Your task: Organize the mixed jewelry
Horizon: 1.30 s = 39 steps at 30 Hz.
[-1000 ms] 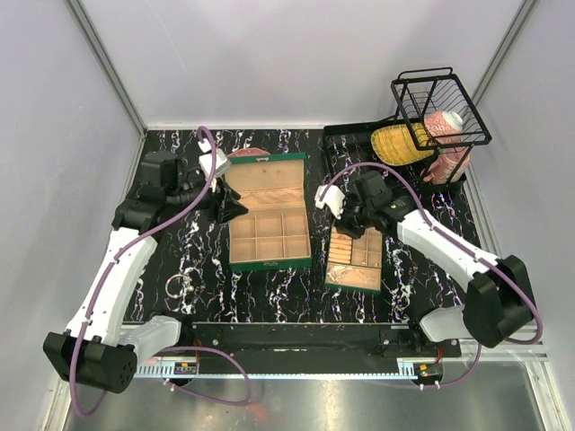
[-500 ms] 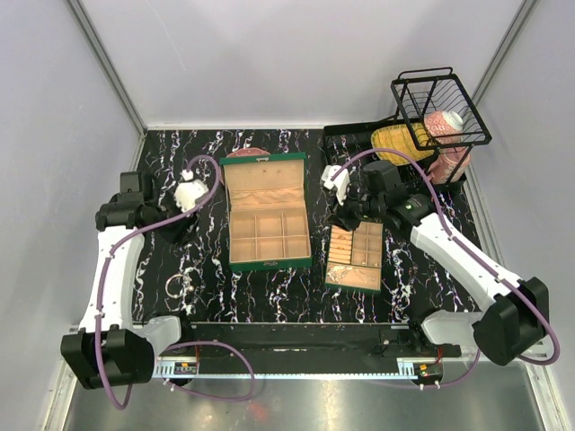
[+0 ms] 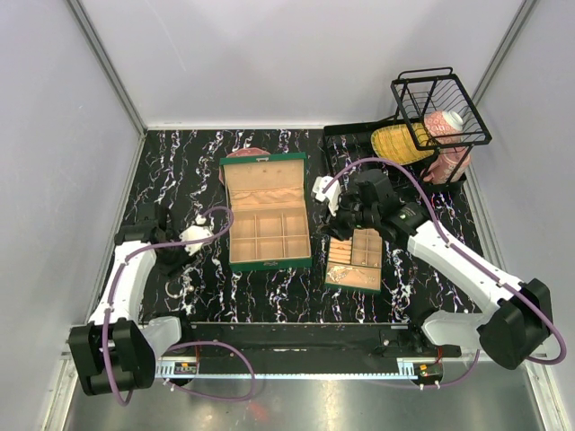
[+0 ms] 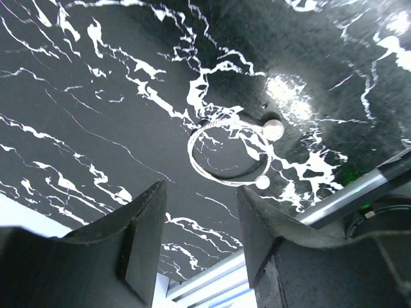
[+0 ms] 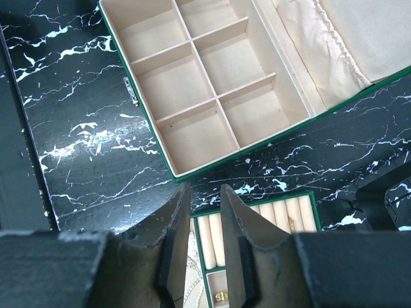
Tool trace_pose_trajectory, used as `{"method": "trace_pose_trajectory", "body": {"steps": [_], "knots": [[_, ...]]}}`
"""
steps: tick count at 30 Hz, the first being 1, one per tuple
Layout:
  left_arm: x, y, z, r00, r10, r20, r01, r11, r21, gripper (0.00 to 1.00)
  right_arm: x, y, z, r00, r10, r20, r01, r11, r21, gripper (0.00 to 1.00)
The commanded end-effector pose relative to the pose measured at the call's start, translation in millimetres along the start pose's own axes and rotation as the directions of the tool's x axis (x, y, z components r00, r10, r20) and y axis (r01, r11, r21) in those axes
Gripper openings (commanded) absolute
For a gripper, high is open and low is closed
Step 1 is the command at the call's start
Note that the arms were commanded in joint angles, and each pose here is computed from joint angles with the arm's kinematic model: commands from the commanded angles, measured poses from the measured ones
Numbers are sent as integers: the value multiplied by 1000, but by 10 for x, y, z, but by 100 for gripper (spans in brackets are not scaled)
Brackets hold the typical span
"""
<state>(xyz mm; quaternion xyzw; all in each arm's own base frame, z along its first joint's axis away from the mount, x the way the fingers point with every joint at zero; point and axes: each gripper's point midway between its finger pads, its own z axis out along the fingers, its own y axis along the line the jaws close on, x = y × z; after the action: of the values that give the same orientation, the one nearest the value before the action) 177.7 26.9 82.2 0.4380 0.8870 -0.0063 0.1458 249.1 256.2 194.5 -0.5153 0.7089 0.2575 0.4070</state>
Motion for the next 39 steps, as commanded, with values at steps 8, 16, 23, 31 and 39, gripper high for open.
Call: {"method": "trace_pose_trajectory", "body": {"steps": [8,16,23,31,39], "knots": [[84,438,314,997,53,-56,-58,993,-106,51,-1,-15,29,1000,-15,-2,15,1000,15,32],[87,343,489,994,109,-25,-110,992,-68,51,28,-37,56,1000,-12,-18,13,1000,20,32],[74,312,580,992,124,-7,-124,991,-50,52,64,-26,77,1000,-9,-27,10,1000,11,31],[66,283,680,992,125,5,-124,992,-25,56,65,-16,66,1000,-17,-24,17,1000,9,31],[155,152,755,988,151,-13,-151,989,13,56,137,-12,99,999,-15,-46,14,1000,-1,31]]}}
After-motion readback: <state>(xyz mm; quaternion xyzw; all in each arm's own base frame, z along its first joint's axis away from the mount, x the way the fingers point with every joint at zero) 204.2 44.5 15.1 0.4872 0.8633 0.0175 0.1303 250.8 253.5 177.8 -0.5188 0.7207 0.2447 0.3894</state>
